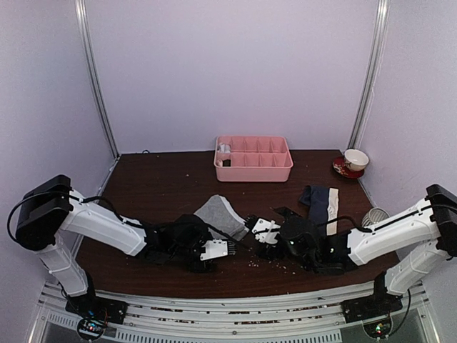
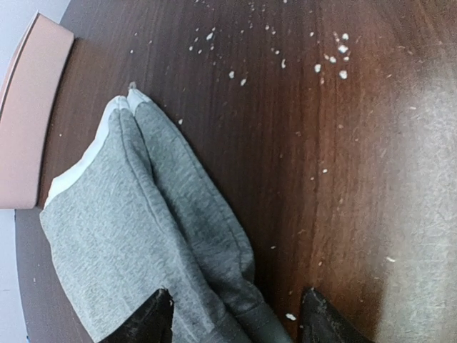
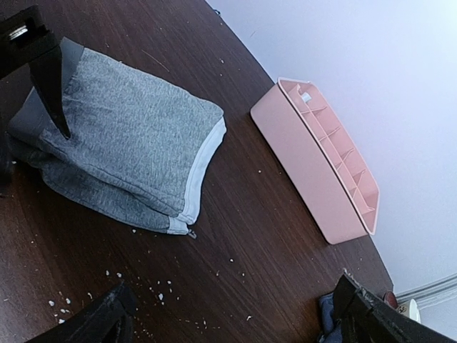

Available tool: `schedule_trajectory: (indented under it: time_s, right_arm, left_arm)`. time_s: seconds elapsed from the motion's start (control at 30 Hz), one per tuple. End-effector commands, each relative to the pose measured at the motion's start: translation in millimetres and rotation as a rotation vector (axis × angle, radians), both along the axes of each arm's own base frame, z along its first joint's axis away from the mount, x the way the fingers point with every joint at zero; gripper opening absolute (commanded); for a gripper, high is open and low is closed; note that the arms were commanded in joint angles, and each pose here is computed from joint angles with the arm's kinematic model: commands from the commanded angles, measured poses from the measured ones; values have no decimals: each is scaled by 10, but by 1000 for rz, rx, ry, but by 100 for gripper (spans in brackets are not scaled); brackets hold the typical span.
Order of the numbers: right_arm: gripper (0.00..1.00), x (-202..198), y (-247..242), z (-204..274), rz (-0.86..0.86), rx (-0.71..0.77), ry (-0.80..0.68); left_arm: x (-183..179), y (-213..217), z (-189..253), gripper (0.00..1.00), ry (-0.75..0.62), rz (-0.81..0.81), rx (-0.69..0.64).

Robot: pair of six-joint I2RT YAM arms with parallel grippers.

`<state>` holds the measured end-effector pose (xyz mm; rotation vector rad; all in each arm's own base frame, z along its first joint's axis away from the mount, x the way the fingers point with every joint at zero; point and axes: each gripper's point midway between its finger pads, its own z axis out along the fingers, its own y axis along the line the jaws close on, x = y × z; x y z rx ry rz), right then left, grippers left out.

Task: Roll the underwear
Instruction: Pass from the left arm to the right

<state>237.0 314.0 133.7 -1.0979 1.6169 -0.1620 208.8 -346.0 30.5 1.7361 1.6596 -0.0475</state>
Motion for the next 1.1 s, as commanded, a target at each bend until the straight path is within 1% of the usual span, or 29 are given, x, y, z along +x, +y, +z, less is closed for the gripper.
schedule_trajectory:
  time_s: [0.0, 0.07, 0.23, 0.33, 0.43, 0.6, 0.67, 0.83, 1.07]
  right_arm:
    - [100, -8, -63, 49, -26, 10, -20]
    - [100, -23, -57, 39, -17, 6, -19]
    - [100, -37, -51, 35, -12, 3, -21]
    - [100, -40, -44, 49, -11, 9, -23]
    - [100, -43, -41, 35, -9, 0, -22]
    - [100, -86, -1, -33, 29, -1, -16]
    - [100, -109, 21, -56, 50, 10, -17]
    - [100, -121, 32, -165, 68, -17, -19]
    - [100, -241, 178, -499, 237, -162, -41]
  left_arm:
    - [58, 283, -263, 60, -17, 77, 128]
    - [45, 316, -259, 58, -20, 73, 136]
    - [-29, 372, -261, 57, 0, 41, 163]
    - [-81, 374, -278, 52, 24, 17, 173]
    - [-135, 369, -291, 43, 50, -11, 186]
    - [-174, 334, -229, 12, 64, -40, 181]
    - [-185, 327, -191, 1, 65, -48, 174]
    - [-209, 306, -10, 0, 52, -78, 144]
    - [-198, 283, 283, 0, 45, -117, 79]
